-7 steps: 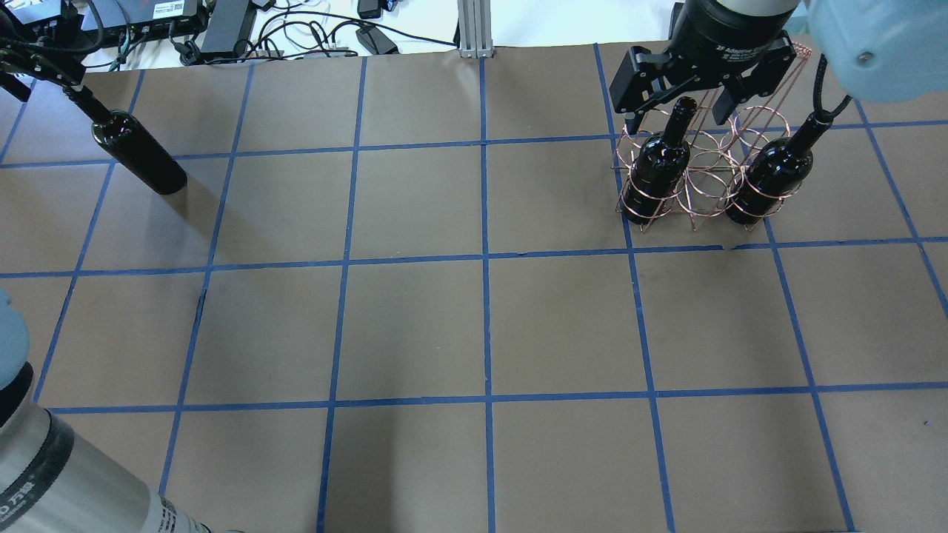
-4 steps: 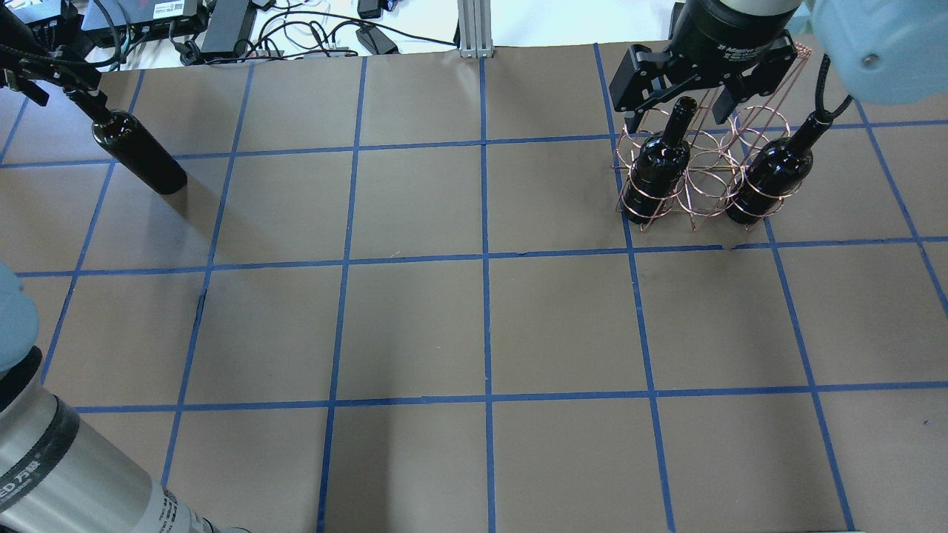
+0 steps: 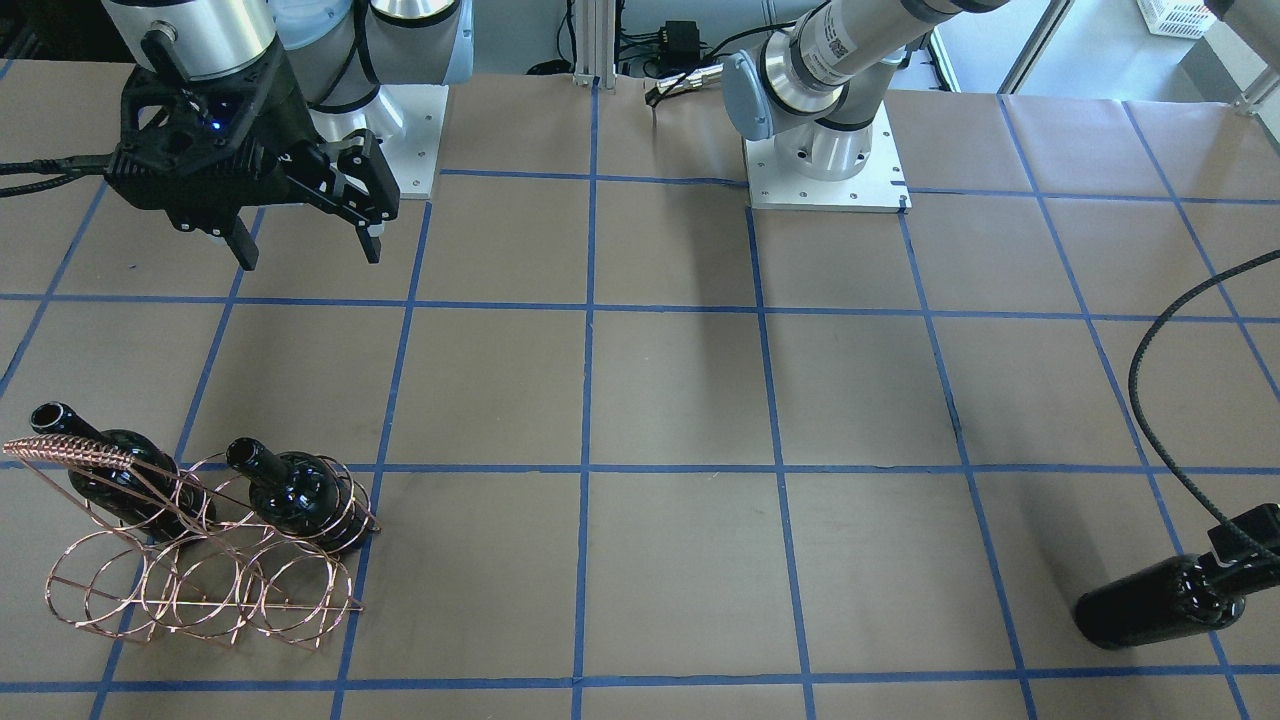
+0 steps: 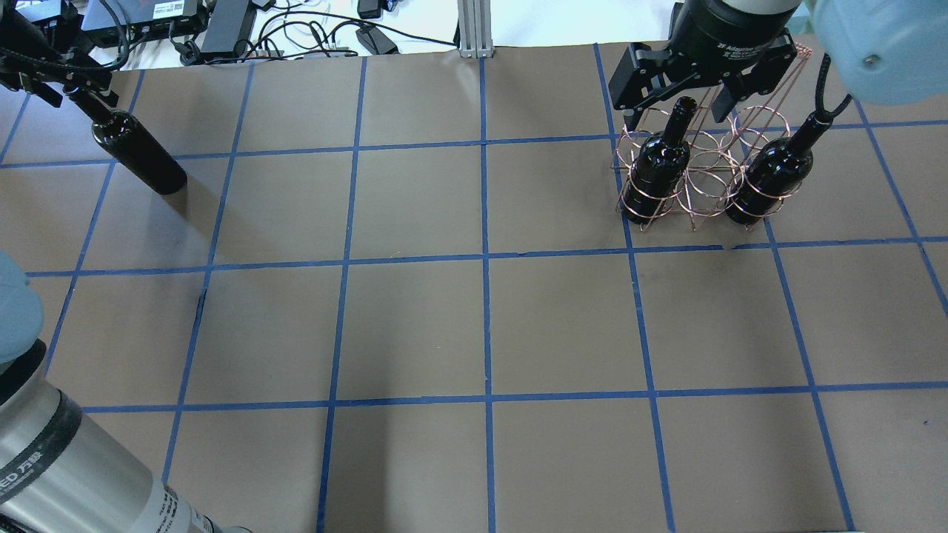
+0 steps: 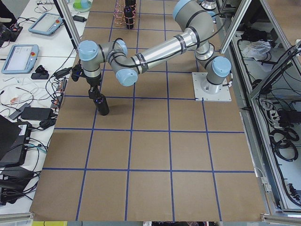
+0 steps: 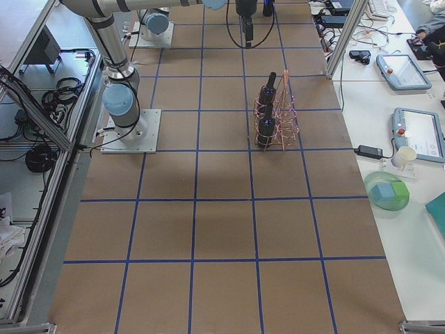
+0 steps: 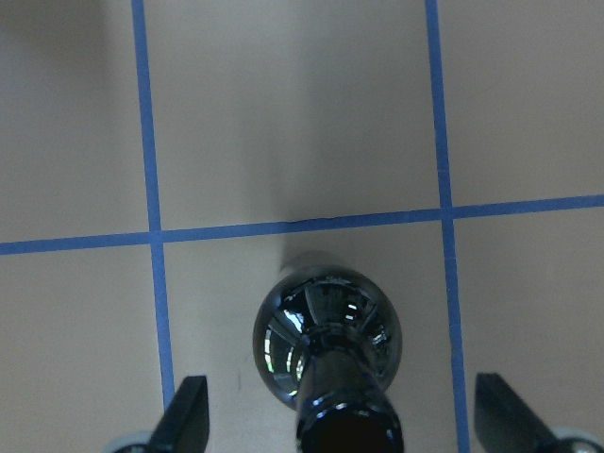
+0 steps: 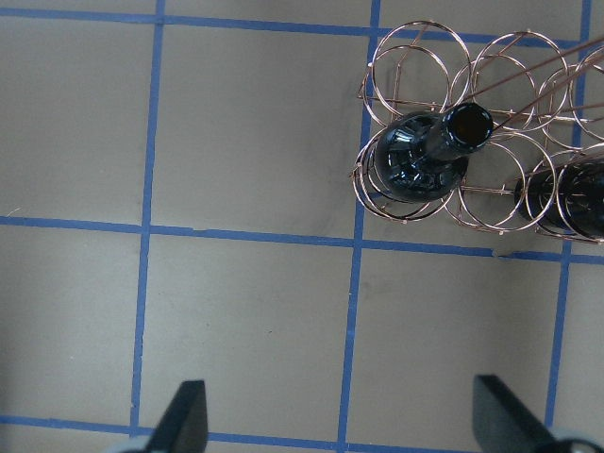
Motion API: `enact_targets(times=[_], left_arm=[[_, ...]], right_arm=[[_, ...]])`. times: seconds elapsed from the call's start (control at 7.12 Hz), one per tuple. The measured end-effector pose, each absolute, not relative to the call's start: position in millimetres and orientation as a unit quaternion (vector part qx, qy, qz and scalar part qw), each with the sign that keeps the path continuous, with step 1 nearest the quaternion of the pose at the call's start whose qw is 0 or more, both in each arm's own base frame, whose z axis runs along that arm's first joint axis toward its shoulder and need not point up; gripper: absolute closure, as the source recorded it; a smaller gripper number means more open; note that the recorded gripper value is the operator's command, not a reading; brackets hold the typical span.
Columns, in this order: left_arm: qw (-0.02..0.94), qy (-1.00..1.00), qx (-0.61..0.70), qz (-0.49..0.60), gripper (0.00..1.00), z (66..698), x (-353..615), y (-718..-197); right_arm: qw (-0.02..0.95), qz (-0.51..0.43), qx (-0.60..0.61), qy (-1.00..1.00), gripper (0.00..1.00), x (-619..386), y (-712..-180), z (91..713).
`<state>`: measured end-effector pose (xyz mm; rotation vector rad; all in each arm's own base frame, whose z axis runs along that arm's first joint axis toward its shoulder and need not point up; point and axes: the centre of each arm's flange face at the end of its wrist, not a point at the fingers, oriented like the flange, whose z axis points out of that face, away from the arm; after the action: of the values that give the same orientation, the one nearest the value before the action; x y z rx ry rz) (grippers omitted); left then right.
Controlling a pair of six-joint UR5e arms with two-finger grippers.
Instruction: Place wine into wine basket
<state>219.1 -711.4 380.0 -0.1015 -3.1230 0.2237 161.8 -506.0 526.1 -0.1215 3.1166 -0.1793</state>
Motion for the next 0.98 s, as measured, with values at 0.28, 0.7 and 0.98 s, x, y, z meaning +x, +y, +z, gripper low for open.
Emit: enact_targets(times=[0.28,0.7,0.98], left_arm=[[0.002,-0.997,-0.034,0.068,0.51,377.4,219.7,-711.0],[-0.002,-0.997,-0.036,0.074,0.50,377.6,220.5,-712.4],[-0.003,-0.996,-0.037,0.078,0.81,378.3,220.7,-713.4]], right_arm=[[0.006,-0.058,-0.039,0.998,0.00,161.2,-506.0,526.2],[0.005,-0.057,-0.039,0.998,0.00,161.0,-506.0,526.1],[0.005,-0.056,-0.039,0.998,0.00,161.0,-505.8,526.0]])
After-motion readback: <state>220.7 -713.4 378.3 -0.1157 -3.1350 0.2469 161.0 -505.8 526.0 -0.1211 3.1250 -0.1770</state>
